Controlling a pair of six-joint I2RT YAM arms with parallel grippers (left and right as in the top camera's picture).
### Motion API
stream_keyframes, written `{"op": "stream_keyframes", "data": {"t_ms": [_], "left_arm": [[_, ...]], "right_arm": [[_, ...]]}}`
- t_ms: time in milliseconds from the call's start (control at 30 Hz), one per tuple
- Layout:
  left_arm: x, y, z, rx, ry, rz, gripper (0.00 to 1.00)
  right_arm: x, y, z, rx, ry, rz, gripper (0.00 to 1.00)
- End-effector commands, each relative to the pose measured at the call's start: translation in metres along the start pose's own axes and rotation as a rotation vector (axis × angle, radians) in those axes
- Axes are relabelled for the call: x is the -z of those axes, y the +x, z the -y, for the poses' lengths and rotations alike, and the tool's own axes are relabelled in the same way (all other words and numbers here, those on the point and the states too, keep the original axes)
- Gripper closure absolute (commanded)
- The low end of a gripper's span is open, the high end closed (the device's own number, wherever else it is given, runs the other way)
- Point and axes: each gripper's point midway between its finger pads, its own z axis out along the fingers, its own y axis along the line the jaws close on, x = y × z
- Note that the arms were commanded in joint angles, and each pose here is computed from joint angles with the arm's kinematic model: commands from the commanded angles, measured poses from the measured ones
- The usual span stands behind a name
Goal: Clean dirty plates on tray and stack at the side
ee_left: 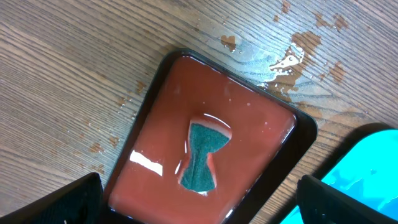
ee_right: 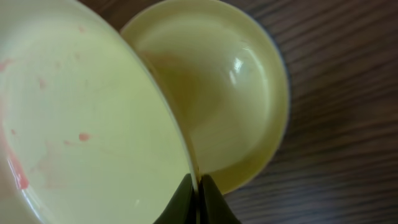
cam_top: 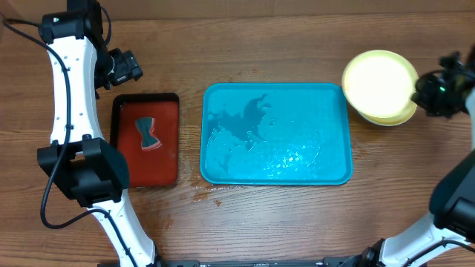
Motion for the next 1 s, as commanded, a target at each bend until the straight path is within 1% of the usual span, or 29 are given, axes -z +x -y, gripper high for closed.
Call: {"op": "stream_keyframes", "data": {"t_ms": [0,67,167,367,400,467,567,600,633,667,700,733,867,900,933,967], "left_arm": [[0.001,0.000,0.002,-0.005,0.003,0.003,0.00],[0.001,0.000,0.002,-0.005,0.003,0.003,0.00],[0.001,0.000,0.002,-0.005,0.003,0.003,0.01],[0.001,0.000,0.002,-0.005,0.003,0.003,0.00],[0.001,0.000,0.002,-0.005,0.003,0.003,0.01],[0.001,0.000,0.002,-0.005,0.003,0.003,0.00],[0.001,0.000,0.002,-0.005,0.003,0.003,0.00],[0.001,0.000,0.002,-0.005,0.003,0.003,0.00],[0.001,0.000,0.003,-0.006,0.003,0.003,0.00],[0.001,0.000,0.003,-0.007,0.004,0.003,0.01],[0.001,0.000,0.003,-0.007,0.004,0.003,0.00],[0.001,0.000,0.003,-0.007,0.004,0.003,0.00],[0.001,0.000,0.003,-0.007,0.004,0.003,0.00],[0.001,0.000,0.003,-0.007,0.004,0.003,0.00],[0.001,0.000,0.003,-0.007,0.004,0.003,0.01],[0.001,0.000,0.003,-0.007,0.004,0.003,0.00]], "right_arm": [[0.013,-0.010,0.011,-0.076,-0.027,0.078,0.96],[0.010,-0.015,0.020,-0.106,-0.026,0.110,0.96],[-0.001,-0.018,0.024,-0.099,-0.028,0.149,0.96],[-0.018,-0.015,0.031,-0.141,0.015,0.186,0.96],[-0.019,-0.016,0.031,-0.138,0.013,0.191,0.91],[-0.020,-0.015,0.030,-0.134,0.012,0.193,0.73],[-0.021,-0.014,0.030,-0.135,0.012,0.188,0.72],[-0.021,-0.014,0.029,-0.135,0.012,0.189,0.63],[-0.020,-0.015,0.029,-0.134,0.010,0.189,0.47],[-0.014,-0.015,0.022,-0.132,-0.014,0.186,0.26],[-0.007,-0.015,0.017,-0.130,-0.033,0.184,0.12],[0.002,-0.014,0.009,-0.127,-0.057,0.180,0.00],[0.038,-0.001,-0.009,-0.119,-0.072,0.170,0.00],[0.050,0.005,-0.014,-0.118,-0.073,0.164,0.00],[0.075,0.021,-0.027,-0.101,-0.074,0.154,0.00],[0.089,0.030,-0.035,-0.087,-0.077,0.155,0.00]]}}
